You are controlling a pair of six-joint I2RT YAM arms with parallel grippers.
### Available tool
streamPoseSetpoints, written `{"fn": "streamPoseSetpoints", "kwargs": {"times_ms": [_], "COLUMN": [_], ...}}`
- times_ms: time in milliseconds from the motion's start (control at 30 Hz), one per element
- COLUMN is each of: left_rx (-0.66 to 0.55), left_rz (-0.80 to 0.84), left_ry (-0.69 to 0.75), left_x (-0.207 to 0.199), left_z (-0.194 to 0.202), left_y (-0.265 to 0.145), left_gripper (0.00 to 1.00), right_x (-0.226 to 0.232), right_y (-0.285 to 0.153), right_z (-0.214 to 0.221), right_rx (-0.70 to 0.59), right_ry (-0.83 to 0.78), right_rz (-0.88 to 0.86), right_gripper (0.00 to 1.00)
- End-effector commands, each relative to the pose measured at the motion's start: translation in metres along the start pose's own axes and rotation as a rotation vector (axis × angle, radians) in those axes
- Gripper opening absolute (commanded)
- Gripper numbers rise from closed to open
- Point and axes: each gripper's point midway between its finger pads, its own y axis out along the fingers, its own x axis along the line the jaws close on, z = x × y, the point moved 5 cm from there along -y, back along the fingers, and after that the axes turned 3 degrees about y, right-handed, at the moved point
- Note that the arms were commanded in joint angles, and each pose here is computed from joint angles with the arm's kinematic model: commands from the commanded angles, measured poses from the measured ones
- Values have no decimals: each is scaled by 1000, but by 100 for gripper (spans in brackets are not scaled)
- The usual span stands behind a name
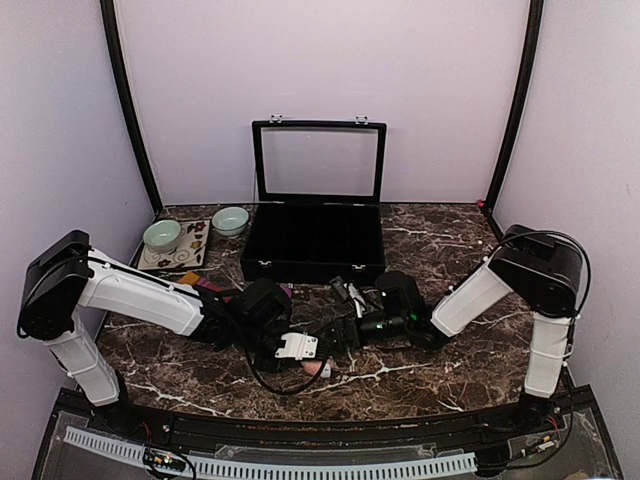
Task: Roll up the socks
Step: Pick up the sock from the center of the board.
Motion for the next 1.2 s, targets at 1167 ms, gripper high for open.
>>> {"fn": "streamPoseSetpoints", "kwargs": {"times_ms": [1167], "left_rx": [-441], "left_rz": [548], "left_ry": [-562], "left_x": [92], "left_z": [-29], "left_y": [-115], "left_gripper": [0], "right_x": [61], "right_y": [-173], "right_z": [-67], "right_rx": [-642], "right_ry": [-80], "right_rz": [478], "right_gripper": [99]}}
